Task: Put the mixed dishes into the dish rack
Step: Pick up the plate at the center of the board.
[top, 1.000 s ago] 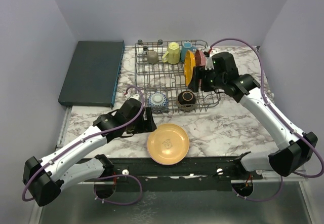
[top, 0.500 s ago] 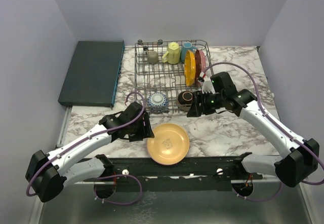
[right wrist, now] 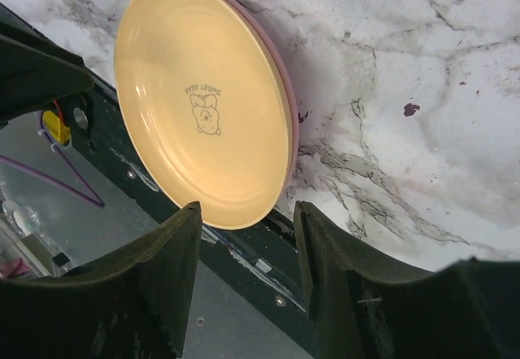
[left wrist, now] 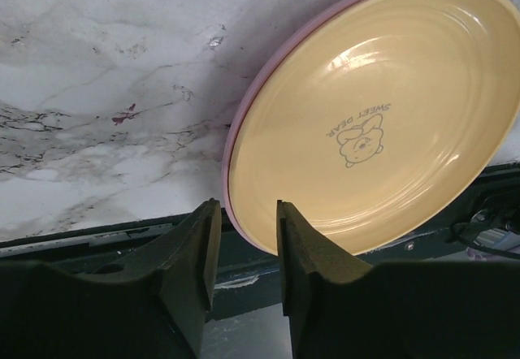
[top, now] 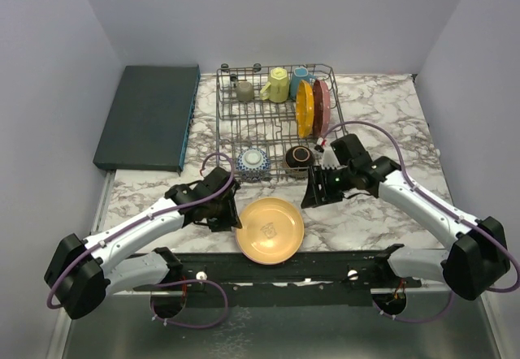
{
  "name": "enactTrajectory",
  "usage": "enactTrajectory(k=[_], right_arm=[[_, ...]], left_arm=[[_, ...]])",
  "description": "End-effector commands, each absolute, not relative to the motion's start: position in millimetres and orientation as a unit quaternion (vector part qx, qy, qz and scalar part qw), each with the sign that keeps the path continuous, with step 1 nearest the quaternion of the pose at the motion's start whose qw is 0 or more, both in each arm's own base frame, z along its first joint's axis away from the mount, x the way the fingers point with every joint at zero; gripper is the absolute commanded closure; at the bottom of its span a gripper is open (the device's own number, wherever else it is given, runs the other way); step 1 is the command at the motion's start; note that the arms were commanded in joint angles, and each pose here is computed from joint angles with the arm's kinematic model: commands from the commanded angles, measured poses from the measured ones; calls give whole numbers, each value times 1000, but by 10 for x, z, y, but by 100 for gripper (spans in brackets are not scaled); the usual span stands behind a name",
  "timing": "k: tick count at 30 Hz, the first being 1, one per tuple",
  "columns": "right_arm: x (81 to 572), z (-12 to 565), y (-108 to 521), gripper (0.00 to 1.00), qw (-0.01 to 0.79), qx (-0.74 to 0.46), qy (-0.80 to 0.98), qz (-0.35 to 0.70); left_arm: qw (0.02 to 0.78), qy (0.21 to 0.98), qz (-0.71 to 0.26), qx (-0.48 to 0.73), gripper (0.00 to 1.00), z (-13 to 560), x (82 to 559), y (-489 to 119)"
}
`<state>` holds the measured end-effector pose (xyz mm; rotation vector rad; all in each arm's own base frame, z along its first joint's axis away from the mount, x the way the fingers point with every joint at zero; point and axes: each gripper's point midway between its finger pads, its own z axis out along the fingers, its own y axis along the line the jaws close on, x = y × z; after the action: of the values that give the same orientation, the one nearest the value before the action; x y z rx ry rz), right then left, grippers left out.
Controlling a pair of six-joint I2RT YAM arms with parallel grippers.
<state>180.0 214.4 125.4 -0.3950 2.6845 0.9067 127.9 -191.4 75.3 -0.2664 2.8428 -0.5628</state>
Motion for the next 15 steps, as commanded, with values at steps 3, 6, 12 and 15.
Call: enactTrajectory(k=[3, 6, 12, 15], right_arm=[[1800, 1075, 2226, 47, 134, -124, 938, 296], [1803, 961, 2258, 48, 130, -122, 945, 275], [1759, 776, 2359, 49, 120, -126, 953, 247], [1772, 688, 2344, 51, 119, -119, 959, 226]], left_arm=[[98, 971, -196, -97, 68, 694, 1232, -1931], [95, 971, -198, -98, 74, 667, 1228, -1942], [90, 971, -201, -97, 83, 605, 1215, -1960], [86, 971, -201, -93, 87, 570, 1205, -1966]])
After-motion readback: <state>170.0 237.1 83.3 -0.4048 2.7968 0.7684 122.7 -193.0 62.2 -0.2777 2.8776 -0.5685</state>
